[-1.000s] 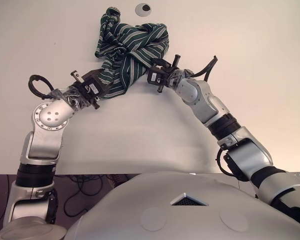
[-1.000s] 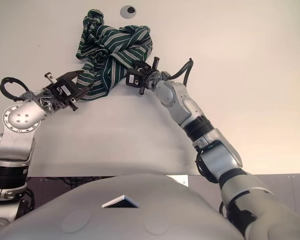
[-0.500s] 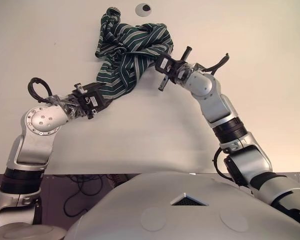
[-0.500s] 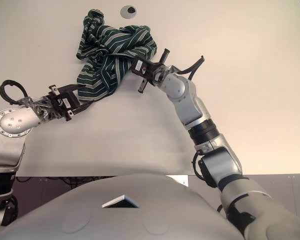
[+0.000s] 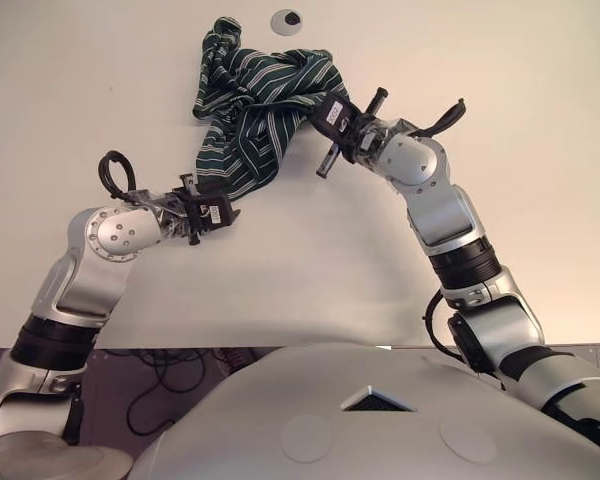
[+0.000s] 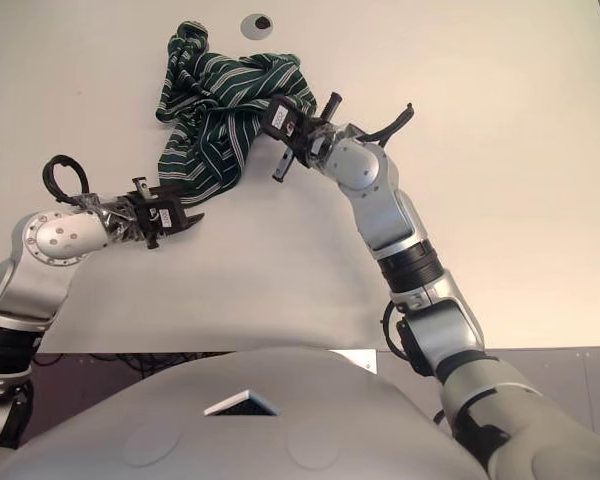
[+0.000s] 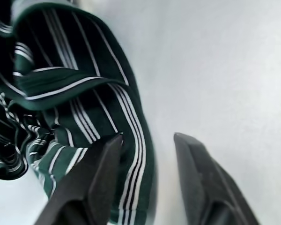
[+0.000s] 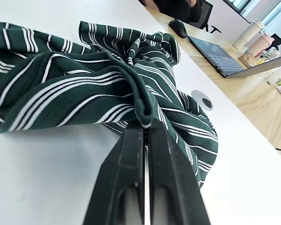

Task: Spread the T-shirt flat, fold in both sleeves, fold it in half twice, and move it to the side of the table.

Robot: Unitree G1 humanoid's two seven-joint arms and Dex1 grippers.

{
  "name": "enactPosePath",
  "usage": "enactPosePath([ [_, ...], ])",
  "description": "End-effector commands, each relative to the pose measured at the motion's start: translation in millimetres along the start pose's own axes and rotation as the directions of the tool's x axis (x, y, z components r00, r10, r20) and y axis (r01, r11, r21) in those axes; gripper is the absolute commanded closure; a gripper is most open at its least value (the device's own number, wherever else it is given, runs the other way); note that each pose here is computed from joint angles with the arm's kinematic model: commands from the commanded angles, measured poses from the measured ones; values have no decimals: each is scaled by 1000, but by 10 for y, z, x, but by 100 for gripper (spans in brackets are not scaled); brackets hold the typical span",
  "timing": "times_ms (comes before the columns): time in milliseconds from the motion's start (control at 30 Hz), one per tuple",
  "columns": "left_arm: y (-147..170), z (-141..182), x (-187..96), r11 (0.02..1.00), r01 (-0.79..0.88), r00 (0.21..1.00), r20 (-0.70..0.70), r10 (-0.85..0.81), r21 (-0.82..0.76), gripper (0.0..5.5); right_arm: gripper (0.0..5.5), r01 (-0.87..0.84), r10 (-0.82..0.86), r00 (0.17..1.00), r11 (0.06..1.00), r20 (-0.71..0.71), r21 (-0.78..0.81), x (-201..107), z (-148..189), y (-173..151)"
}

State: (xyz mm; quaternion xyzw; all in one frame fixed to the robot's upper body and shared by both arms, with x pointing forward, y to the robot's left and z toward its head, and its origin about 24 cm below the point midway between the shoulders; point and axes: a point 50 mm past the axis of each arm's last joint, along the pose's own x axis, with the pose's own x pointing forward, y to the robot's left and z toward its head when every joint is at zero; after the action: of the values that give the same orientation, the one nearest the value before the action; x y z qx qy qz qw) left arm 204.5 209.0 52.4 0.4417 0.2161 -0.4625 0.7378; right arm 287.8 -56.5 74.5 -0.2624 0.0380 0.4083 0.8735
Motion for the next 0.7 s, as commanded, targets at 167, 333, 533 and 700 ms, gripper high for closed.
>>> enactPosePath([
  [167,-266,-370,-24,974,157,956,-220,-192,-166,480,550,-1,1,1000,1000,20,3,-141,13,-76],
  [333,-263,-360,-19,973,145,959,-218,-184,-181,546,550,-66,65,995,998,-69,-10,-261,-187,-40],
  [533,-199,-274,10,977,115,976,-160,-145,-182,550,477,-119,122,983,992,-138,31,-297,-367,39],
  [700,-154,-241,6,982,85,987,-124,-107,-170,550,479,-119,121,984,993,-131,24,-272,-356,48],
])
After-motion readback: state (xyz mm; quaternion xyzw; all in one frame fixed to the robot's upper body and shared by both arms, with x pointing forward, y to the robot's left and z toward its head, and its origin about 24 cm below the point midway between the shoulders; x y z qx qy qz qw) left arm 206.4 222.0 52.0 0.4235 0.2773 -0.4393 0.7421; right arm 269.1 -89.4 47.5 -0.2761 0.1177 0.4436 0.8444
